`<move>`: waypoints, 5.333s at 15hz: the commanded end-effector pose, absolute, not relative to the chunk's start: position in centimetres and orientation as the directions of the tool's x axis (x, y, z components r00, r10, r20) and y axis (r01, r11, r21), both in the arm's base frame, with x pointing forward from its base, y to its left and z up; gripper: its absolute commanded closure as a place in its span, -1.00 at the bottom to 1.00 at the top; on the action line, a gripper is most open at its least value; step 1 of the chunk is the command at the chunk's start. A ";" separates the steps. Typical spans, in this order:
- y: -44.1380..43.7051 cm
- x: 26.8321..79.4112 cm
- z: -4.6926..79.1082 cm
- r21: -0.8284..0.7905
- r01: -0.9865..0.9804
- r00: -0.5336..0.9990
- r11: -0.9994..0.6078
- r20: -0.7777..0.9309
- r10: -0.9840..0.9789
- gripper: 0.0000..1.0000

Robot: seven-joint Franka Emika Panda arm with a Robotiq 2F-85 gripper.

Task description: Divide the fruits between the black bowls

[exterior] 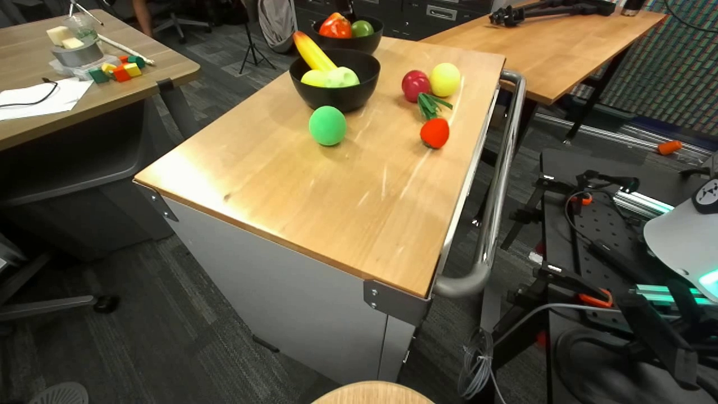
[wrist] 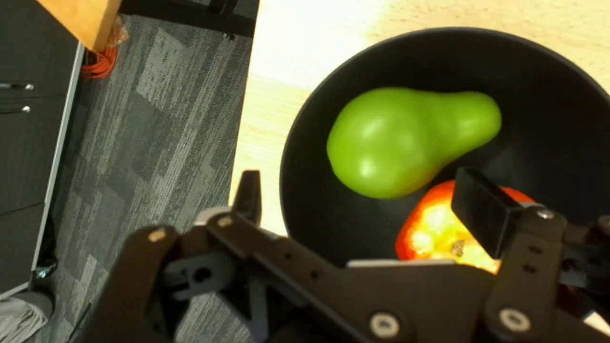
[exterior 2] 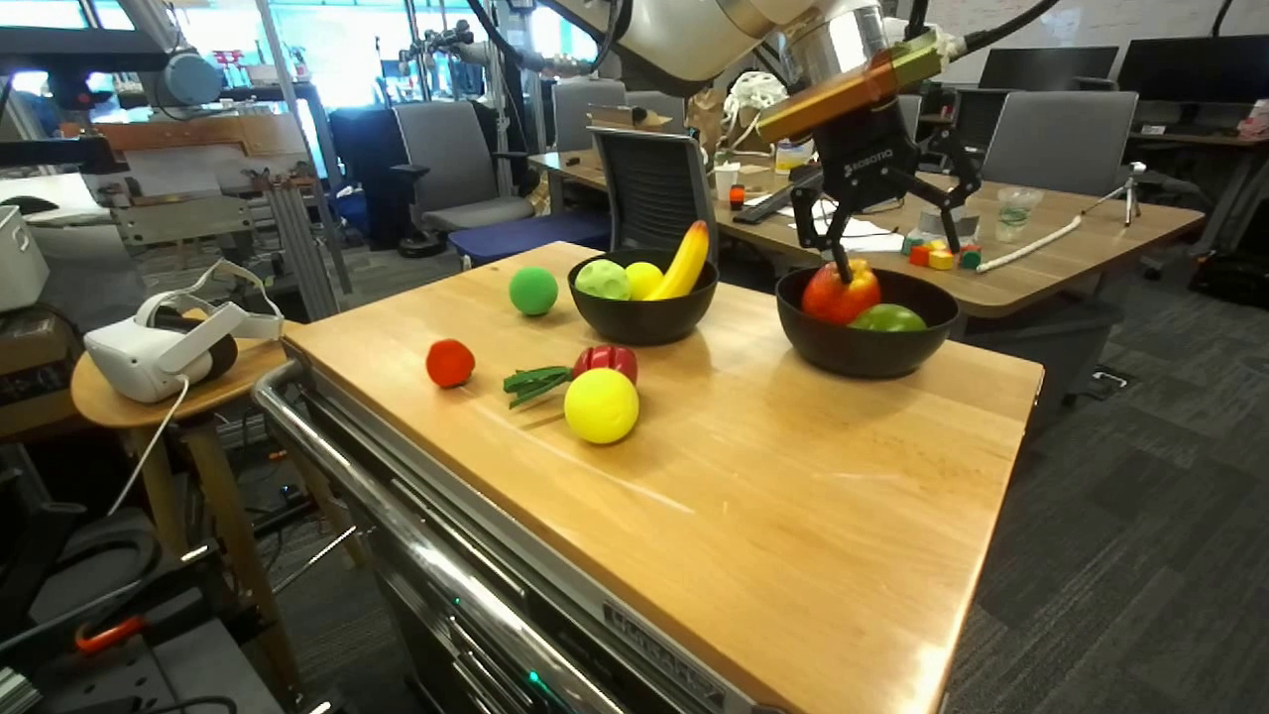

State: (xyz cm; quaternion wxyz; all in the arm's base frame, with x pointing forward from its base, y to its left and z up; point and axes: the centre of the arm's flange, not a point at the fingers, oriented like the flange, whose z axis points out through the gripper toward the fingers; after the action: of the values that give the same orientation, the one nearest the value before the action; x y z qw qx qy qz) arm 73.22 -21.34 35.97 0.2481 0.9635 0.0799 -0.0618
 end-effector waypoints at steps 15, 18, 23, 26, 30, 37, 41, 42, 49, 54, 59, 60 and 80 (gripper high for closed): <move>-27.6 58.0 37.0 0.041 -0.346 0.935 -0.937 -0.065 -0.348 -1.00; -26.3 57.5 37.7 0.052 -0.350 0.936 -0.935 -0.029 -0.351 -1.00; -23.0 49.3 39.4 -0.065 -0.220 0.975 -0.973 0.015 -0.221 -1.00; -22.7 44.8 38.1 -0.175 -0.156 0.987 -0.972 0.003 -0.159 -1.00; -22.9 45.3 35.8 -0.243 -0.147 0.989 -0.959 -0.040 -0.142 -1.00; -21.4 44.1 34.3 -0.282 -0.106 0.994 -0.954 -0.029 -0.101 -1.00; -20.3 46.4 34.3 -0.253 -0.087 0.996 -0.963 -0.017 -0.085 -1.00; -20.0 47.0 33.9 -0.250 -0.086 0.996 -0.964 -0.024 -0.082 -1.00; -19.4 49.9 29.7 -0.260 -0.099 0.989 -0.960 -0.128 -0.068 -0.36; -19.9 50.2 30.1 -0.264 -0.099 0.989 -0.960 -0.132 -0.066 0.30; -20.3 52.2 36.6 -0.024 -0.012 1.000 -1.000 -0.027 -0.011 0.36; -20.3 53.4 38.2 0.027 0.008 1.000 -1.000 -0.008 0.007 0.36; -24.7 76.1 37.3 0.337 0.116 0.989 -0.934 0.045 0.140 0.36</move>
State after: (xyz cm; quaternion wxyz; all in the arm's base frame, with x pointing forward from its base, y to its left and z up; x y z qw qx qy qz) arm 72.46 -23.33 36.27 0.1492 0.9865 0.0584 0.0329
